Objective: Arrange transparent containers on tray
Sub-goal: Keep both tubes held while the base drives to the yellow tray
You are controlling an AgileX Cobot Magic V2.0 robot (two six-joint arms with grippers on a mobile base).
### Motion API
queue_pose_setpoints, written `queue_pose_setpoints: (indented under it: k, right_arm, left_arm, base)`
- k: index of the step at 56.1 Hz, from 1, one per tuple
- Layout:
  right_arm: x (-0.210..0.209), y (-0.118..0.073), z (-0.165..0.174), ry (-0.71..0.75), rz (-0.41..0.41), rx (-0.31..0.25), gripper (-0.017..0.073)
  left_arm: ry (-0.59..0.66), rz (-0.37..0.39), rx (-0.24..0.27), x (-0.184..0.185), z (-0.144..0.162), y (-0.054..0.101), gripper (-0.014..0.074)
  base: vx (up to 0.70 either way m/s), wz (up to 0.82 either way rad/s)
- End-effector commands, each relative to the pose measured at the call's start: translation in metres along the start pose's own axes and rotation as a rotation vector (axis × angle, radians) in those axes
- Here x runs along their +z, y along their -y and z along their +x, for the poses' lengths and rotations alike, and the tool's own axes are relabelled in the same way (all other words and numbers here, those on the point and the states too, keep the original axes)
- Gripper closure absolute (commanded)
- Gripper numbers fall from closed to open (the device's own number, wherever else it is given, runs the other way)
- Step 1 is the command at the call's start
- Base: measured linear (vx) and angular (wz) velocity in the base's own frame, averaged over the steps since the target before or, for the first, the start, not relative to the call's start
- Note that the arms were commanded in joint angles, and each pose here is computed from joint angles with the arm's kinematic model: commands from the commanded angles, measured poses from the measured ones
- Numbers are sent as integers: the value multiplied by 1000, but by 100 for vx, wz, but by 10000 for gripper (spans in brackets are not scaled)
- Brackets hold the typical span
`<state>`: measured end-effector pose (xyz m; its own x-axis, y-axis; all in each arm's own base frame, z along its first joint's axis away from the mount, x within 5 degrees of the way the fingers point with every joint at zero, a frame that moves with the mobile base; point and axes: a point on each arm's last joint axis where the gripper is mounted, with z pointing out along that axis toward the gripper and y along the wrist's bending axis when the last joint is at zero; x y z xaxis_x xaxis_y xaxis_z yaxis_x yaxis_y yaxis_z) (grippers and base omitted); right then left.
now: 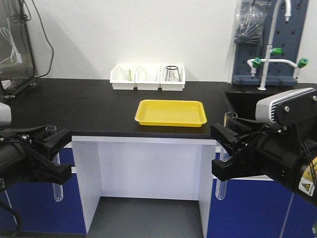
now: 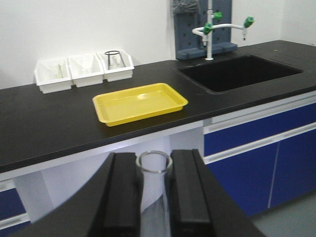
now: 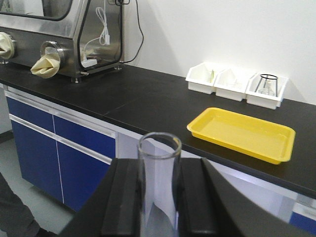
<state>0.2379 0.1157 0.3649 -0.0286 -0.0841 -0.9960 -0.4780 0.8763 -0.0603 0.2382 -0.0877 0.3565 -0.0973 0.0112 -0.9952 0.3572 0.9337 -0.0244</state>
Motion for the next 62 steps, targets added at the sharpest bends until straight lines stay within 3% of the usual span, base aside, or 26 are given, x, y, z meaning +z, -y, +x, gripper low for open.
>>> queue_pose_setpoints:
  k: [1, 62]
  right_arm:
    - [-7, -2, -23, 127, -25, -3, 572]
    - [-7, -2, -23, 127, -25, -4, 572]
  left_arm:
    - [128, 23, -17, -6, -21, 3, 600]
    - [128, 23, -17, -6, -21, 3, 600]
  base:
    - [18, 20]
    - [34, -5]
